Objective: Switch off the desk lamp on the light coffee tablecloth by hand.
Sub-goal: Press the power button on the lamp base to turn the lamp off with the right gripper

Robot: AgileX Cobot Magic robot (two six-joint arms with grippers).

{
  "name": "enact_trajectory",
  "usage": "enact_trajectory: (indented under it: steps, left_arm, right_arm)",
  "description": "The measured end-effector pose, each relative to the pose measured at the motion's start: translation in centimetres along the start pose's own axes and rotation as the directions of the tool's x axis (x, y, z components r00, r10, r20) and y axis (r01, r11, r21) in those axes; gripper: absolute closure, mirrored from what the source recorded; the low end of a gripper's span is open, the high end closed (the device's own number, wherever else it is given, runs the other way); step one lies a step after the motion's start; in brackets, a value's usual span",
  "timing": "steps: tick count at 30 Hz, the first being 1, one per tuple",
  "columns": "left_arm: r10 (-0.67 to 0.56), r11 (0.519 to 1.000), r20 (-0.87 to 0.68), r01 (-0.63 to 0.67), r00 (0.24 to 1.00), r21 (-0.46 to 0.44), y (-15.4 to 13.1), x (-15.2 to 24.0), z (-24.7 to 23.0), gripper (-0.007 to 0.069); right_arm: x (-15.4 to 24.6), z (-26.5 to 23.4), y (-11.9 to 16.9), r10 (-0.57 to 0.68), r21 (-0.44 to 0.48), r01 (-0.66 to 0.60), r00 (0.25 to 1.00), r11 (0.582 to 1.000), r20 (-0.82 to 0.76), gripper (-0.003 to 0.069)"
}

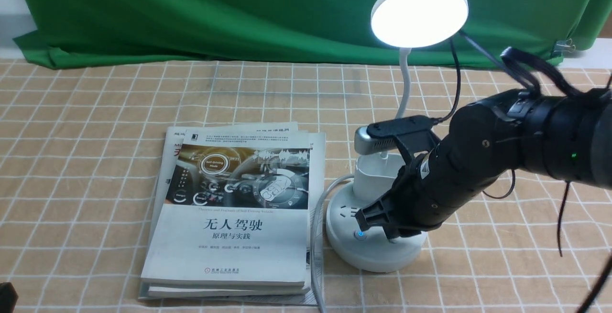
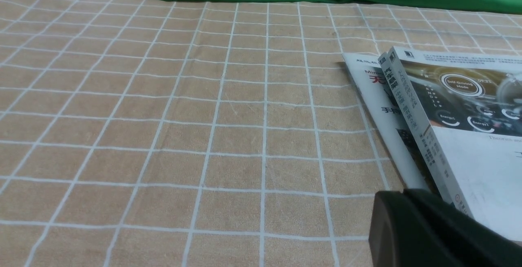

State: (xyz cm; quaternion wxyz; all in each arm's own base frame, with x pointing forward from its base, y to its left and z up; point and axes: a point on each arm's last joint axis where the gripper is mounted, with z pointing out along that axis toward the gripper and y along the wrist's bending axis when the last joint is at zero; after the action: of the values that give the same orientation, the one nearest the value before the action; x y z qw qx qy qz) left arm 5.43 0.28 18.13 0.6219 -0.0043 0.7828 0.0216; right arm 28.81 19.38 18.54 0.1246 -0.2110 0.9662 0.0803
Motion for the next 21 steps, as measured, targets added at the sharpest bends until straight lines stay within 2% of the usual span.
enact_trajectory:
  steps: [10,21]
  left_arm:
    - [0.0,1.0,0.0,0.0,1.0,0.0,0.0,0.0,0.0,0.062]
    - [0.0,1.0,0.0,0.0,1.0,0.0,0.0,0.0,0.0,0.062]
  right_arm:
    - [-0.1,0.4,-0.1,0.001,0.005,-0.001,1.0,1.0,-0.013,0.0621]
    - [-0.2,-3.1,0.1,-0.004,-0.01,0.005,0.996,1.0,0.087,0.0621]
